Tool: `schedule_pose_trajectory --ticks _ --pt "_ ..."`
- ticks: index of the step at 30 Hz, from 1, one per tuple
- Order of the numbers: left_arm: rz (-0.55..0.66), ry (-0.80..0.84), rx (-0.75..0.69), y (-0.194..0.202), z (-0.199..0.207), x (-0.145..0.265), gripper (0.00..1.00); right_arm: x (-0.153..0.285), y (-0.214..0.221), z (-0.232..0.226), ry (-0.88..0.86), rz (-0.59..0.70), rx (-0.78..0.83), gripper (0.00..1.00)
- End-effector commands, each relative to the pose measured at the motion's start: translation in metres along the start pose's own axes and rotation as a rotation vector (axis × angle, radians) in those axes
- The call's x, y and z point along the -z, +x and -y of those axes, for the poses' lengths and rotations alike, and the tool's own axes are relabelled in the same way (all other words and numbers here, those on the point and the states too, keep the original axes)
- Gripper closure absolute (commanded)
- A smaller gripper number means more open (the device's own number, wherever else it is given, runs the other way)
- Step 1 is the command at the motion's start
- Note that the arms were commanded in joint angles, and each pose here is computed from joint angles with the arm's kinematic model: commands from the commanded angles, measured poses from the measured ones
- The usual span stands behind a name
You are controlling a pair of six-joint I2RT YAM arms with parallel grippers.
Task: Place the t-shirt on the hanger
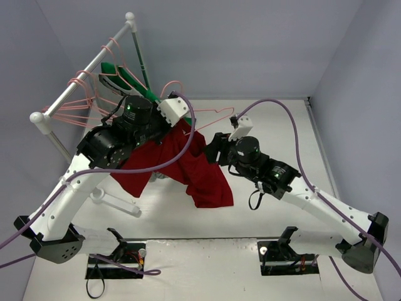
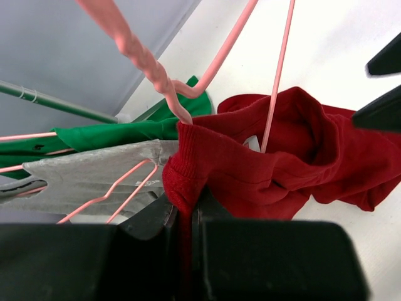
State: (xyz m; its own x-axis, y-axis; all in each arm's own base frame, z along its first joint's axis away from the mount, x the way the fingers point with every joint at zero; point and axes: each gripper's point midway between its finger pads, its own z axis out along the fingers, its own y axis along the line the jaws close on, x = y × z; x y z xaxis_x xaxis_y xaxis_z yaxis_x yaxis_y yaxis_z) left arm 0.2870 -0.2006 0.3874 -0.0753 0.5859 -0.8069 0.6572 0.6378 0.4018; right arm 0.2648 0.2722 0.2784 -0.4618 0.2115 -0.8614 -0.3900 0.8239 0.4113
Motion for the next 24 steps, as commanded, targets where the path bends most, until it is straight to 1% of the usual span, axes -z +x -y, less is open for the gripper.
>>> schedule_pose_trajectory --ticks 1,4,6,10,15,17,19,21,24 --pt "0.125 -0.059 0.057 -0.027 -0.013 0.022 1.0 -0.009 -0.022 -0.024 -0.066 0.09 -0.08 0.47" --pt "0.124 -0.054 0.061 -0.023 -0.011 0.024 1.0 -0.016 -0.018 -0.028 -0.077 0.088 -0.083 0.49" --pt "0.128 -0.054 0.065 -0.023 -0.01 0.027 1.0 -0.02 -0.016 -0.032 -0.086 0.086 -0.081 0.51" --pt "0.134 -0.049 0.081 -0.02 -0.009 0.034 1.0 -0.03 -0.009 -0.026 -0.053 0.081 -0.071 0.61" --pt "0.132 -0.055 0.08 -0.017 -0.009 0.042 1.0 -0.037 0.005 -0.022 -0.046 0.059 -0.07 0.64" --pt "0.13 -0.057 0.079 -0.015 -0.009 0.044 1.0 -0.038 0.008 -0.019 -0.04 0.058 -0.071 0.71" --pt "0.124 -0.054 0.085 -0.011 -0.008 0.046 1.0 -0.036 0.007 -0.012 -0.011 0.078 -0.063 0.87" --pt "0.114 -0.051 0.09 -0.005 -0.005 0.046 1.0 -0.034 0.008 0.0 0.031 0.092 -0.052 0.99" --pt "0.109 -0.052 0.099 0.003 -0.002 0.051 1.0 -0.03 0.005 0.02 0.067 0.109 -0.039 1.0"
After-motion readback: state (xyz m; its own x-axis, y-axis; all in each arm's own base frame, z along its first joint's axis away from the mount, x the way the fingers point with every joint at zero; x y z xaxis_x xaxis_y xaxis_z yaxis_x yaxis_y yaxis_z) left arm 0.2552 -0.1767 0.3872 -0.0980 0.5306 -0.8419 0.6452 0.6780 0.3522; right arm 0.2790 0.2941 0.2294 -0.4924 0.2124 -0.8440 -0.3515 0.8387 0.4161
